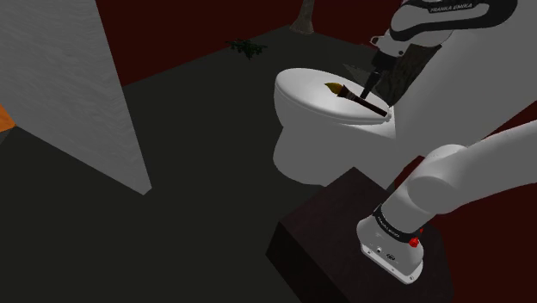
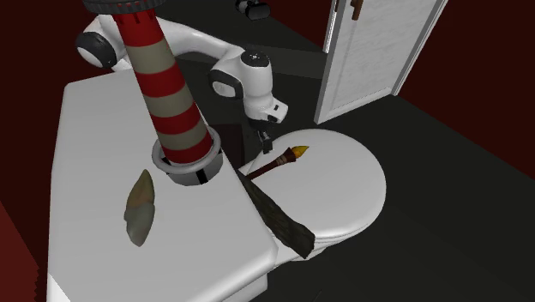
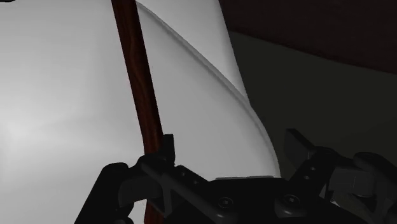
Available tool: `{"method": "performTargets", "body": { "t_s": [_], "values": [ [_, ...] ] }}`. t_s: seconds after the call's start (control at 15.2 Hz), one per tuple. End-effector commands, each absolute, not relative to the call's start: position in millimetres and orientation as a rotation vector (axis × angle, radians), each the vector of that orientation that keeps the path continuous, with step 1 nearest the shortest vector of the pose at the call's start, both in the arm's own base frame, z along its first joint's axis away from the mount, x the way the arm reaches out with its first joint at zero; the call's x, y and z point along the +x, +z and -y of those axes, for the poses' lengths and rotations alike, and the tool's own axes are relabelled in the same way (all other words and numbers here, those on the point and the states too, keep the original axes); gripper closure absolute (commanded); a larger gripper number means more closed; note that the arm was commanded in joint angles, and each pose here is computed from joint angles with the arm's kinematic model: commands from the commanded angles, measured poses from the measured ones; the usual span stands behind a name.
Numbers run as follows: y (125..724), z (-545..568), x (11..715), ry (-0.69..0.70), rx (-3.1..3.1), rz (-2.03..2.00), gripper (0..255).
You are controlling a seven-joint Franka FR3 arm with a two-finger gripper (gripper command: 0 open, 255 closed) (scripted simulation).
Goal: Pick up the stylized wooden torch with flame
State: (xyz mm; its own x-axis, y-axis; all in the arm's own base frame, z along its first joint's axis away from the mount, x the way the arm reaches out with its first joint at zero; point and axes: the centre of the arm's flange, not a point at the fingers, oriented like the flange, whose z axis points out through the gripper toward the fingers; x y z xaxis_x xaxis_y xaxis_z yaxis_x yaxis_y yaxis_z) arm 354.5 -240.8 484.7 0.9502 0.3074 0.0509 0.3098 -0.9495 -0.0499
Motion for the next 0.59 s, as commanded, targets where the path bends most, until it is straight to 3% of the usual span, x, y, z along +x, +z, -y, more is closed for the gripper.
{"method": "performTargets", "body": {
  "t_s": [0.0,0.53],
  "values": [
    [479,263,368,-0.092,-3.042,0.552,0],
    [445,298,391,-0.135,-3.028,0.660,0]
  ]
}}
